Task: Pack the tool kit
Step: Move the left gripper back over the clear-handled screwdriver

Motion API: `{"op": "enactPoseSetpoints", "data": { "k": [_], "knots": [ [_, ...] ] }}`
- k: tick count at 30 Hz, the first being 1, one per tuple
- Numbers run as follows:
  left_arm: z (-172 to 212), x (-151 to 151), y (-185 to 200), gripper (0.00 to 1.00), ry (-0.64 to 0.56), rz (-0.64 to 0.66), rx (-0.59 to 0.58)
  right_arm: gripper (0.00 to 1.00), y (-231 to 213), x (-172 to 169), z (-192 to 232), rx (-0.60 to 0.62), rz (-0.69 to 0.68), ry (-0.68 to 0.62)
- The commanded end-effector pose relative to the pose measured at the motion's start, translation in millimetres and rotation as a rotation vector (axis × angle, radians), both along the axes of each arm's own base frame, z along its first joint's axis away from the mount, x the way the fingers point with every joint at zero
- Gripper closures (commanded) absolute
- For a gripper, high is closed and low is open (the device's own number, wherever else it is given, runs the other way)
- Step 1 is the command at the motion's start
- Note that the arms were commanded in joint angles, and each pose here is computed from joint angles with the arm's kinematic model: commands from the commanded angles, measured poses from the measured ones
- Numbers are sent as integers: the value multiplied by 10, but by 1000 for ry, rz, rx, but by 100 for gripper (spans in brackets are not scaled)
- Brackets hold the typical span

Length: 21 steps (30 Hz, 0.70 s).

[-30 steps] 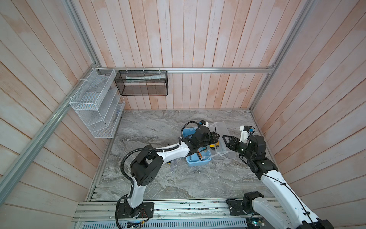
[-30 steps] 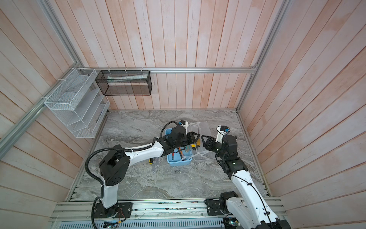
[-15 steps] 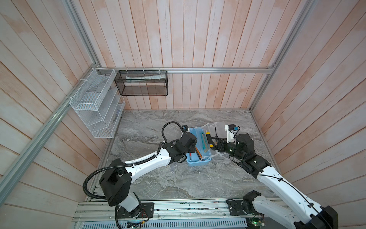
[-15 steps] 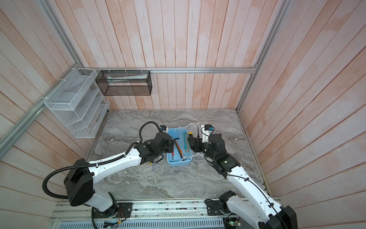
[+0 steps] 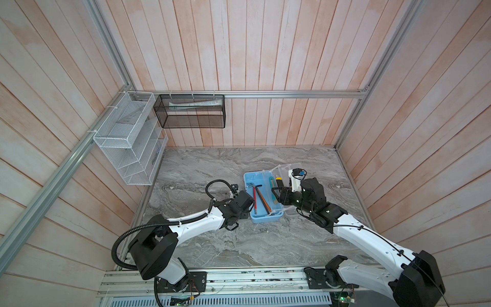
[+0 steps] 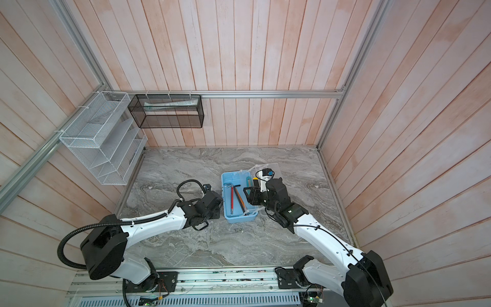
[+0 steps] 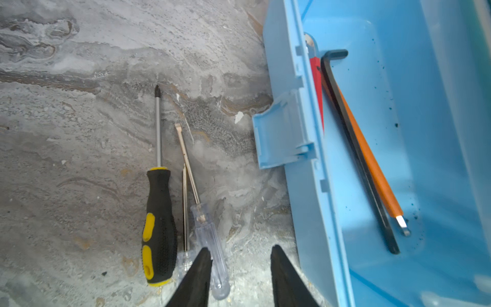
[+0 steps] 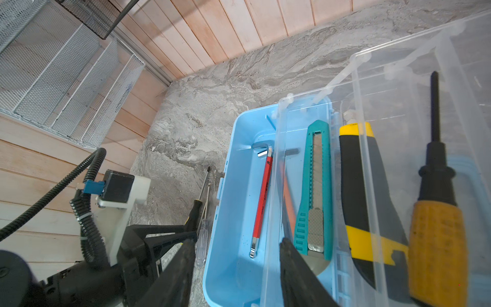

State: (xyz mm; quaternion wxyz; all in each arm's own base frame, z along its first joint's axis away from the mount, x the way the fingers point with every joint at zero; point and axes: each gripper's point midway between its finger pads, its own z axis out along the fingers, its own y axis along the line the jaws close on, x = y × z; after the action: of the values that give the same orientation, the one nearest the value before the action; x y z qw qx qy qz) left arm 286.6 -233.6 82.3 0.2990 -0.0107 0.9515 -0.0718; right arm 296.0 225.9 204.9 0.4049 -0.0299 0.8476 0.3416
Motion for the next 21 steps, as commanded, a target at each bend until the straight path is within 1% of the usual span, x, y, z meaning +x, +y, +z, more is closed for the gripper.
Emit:
{"op": "enactPoseSetpoints", "data": {
  "k": [1,5,9,21],
  "knots": [
    [-113,27,88,61,6,48,12,49,38,45,97,23,-7,-24],
    [-203,41,72,62,24,43,11,49,42,56,56,21,-9,-19],
    [-306,31,123,64,53,61,50,49,44,61,13,14,-9,-12],
    [-467,4,169,67,95,79,73,48,13,87,-113,-4,-16,3]
  ]
}}
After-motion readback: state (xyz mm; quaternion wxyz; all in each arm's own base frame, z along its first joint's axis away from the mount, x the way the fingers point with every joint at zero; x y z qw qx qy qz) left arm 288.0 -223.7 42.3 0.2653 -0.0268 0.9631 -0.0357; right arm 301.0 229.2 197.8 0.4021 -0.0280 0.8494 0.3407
